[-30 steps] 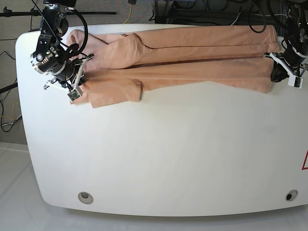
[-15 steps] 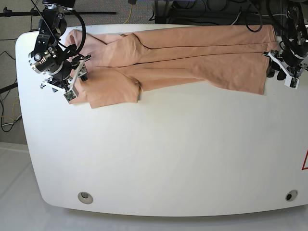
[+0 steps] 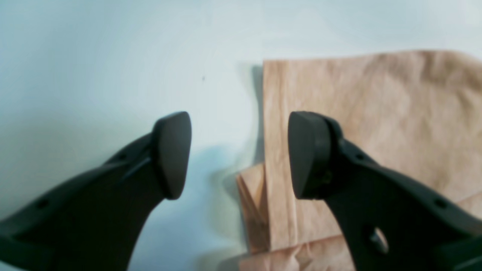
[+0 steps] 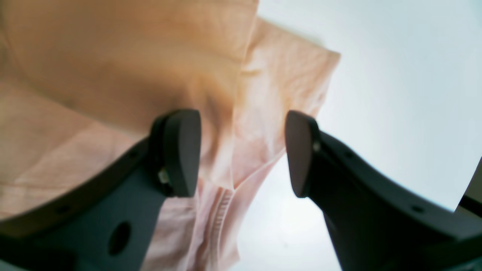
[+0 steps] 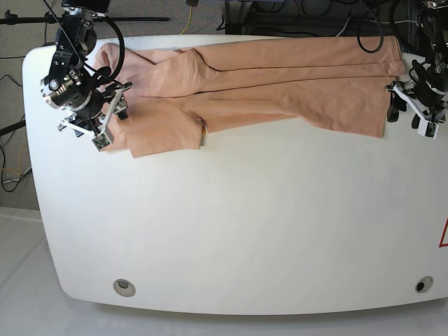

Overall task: Fold the T-shirt properly
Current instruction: 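Lower the folded hem onto the shirt and open both grippers, then move both grippers inward onto the folded shirt and close them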

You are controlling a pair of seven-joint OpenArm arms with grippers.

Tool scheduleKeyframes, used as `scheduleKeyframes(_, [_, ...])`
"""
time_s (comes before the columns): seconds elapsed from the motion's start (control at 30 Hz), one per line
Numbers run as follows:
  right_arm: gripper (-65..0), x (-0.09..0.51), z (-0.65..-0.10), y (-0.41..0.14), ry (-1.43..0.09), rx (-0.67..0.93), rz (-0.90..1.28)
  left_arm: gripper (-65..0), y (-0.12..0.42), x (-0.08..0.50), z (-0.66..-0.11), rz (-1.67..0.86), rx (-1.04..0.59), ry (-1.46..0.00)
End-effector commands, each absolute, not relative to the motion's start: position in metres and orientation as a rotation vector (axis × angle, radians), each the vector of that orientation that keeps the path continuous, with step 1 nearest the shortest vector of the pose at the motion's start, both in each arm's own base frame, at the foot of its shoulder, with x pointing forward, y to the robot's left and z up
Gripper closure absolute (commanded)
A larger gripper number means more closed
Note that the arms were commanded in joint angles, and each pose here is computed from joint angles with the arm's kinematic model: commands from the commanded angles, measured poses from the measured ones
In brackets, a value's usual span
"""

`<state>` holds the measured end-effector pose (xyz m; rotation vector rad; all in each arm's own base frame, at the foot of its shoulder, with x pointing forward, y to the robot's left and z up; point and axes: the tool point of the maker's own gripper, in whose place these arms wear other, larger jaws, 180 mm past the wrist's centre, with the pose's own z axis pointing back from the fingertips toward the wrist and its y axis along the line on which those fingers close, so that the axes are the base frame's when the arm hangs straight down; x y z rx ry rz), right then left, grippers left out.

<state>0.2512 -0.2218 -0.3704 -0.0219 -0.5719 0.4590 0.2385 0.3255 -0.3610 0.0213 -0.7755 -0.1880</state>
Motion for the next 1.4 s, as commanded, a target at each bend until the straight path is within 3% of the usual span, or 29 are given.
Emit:
scheduleKeyframes(0.0, [-33.7,0.27,-0.351,-0.22,-0.652,-0.032,0.468,-41.5,0.324,0.259,-0.34,-0.213,0.031,-0.843])
scheduleKeyframes(0.37, [-33.8,0.285,-0.349,-0.207,-0.693,0.009,0.441,-44.2,0.316,0.273,-0.321,-0.267,0.07,-0.878])
scheduleKeyframes(0.97, [-33.5,0.273,-0.371,-0.205,-0.636,0.051,0.413,-39.8,0.283,0.295,-0.341,-0.249,-0.013,-0.876])
scheduleKeyframes(1.1, [-33.8,0.273,-0.377,-0.201,-0.633,0.082,0.403,-31.4,0.267,0.289,-0.349,-0.246,-0.069,-0.879])
scheduleKeyframes(1.3, [-32.9,0.27,-0.384,-0.199,-0.622,0.11,0.39,-6.7,0.259,0.287,-0.352,-0.245,-0.095,-0.884])
scheduleKeyframes(1.37, [-32.4,0.269,-0.387,-0.2,-0.617,0.112,0.387,-1.2,0.259,0.288,-0.35,-0.243,-0.097,-0.893])
